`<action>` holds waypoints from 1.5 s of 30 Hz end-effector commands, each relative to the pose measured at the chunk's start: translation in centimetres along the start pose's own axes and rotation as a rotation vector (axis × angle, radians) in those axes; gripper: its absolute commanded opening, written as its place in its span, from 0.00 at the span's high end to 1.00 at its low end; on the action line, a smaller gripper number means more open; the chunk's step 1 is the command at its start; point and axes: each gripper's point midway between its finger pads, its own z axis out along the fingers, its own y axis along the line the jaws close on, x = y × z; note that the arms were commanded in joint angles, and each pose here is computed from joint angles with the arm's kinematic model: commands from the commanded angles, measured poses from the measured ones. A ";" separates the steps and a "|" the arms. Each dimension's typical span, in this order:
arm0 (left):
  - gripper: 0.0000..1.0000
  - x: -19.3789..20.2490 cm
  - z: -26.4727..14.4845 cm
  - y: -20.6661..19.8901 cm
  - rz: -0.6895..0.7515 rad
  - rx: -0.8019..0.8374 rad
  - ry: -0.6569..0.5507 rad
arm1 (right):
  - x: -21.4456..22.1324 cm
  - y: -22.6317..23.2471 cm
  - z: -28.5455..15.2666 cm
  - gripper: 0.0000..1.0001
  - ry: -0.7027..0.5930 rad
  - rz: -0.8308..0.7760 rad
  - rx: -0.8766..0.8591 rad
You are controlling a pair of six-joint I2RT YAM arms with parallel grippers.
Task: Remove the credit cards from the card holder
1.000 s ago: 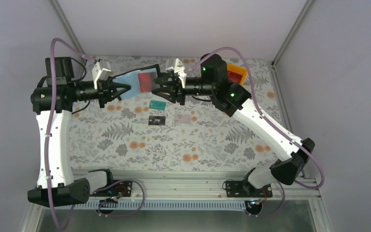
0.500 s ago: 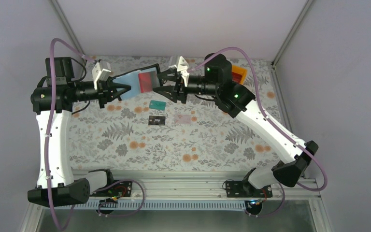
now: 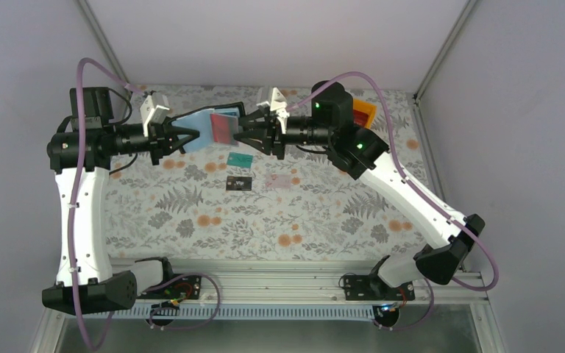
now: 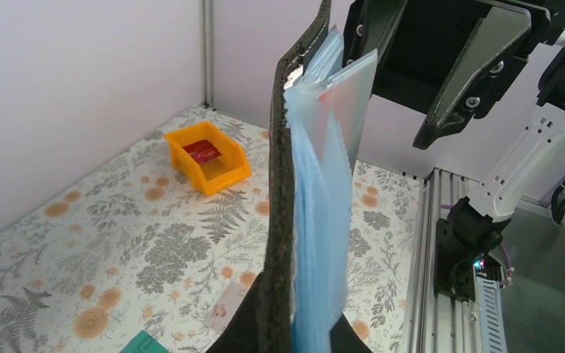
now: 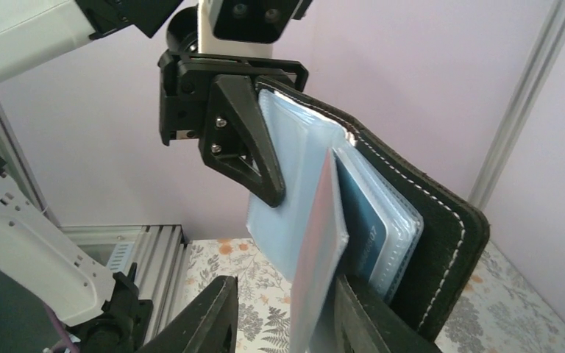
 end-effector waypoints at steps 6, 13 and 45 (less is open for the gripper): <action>0.98 -0.7 -0.1 -0.2 0.024 0.015 -0.025 | -0.8 2.3 0.6 0.71 -0.032 0.007 -0.155; 0.98 -0.4 0.0 0.0 0.011 0.018 -0.023 | -0.9 0.6 1.8 0.74 -0.030 0.063 -0.052; 0.97 -0.4 0.4 1.1 -0.014 0.037 -0.022 | -0.8 4.3 5.0 0.29 -0.018 -0.023 -0.146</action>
